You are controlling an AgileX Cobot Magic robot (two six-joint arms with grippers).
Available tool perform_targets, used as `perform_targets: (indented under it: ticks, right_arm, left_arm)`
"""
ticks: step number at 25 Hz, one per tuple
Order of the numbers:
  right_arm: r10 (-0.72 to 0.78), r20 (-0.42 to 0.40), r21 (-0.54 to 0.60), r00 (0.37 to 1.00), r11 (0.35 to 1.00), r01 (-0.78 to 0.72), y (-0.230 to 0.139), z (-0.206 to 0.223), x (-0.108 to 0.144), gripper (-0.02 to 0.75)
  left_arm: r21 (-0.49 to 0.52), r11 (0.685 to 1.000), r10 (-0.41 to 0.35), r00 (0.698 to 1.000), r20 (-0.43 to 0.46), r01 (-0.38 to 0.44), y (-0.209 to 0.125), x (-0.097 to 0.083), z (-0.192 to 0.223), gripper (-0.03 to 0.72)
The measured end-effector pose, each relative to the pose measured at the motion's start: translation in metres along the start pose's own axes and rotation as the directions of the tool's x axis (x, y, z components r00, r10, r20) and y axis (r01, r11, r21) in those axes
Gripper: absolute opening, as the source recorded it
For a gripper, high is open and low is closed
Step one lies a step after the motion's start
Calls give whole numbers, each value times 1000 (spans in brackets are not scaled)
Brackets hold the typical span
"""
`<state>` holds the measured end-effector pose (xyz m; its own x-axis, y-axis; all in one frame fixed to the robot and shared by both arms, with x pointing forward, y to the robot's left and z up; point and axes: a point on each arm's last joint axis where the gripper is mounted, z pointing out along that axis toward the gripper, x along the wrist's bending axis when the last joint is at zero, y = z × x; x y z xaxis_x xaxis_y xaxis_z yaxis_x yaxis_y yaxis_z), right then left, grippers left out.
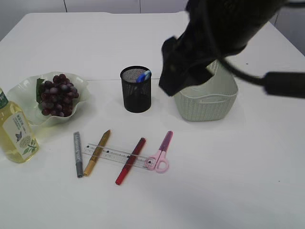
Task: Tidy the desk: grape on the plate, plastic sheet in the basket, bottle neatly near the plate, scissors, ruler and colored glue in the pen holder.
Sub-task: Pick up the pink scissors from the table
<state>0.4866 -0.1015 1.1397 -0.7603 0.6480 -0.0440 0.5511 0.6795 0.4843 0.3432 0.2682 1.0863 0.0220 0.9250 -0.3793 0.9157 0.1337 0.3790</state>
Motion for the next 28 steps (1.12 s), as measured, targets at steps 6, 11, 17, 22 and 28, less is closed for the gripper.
perform_targets:
  ticks: [6, 11, 17, 22, 28]
  right_arm:
    - [40, 25, -173, 999, 984, -35, -30, -92, 13, 565]
    - [43, 37, -325, 998, 945, -29, -71, -151, 26, 565]
    - [45, 50, -408, 998, 913, -20, -138, -169, 42, 565]
    - [59, 48, -437, 997, 899, -32, -186, -166, 52, 565]
    - [64, 59, -471, 996, 882, -29, -229, -156, 59, 565]
  left_arm:
    - [-143, 989, 59, 996, 72, -48, -25, -11, -25, 375]
    - [-251, 957, 158, 987, 29, -146, -47, -10, -42, 375]
    - [-397, 889, 239, 971, -27, -230, -78, -9, -61, 375]
    - [-465, 847, 270, 962, -39, -257, -95, -9, -69, 375]
    - [-473, 821, 325, 943, -75, -321, -98, -8, -70, 375]
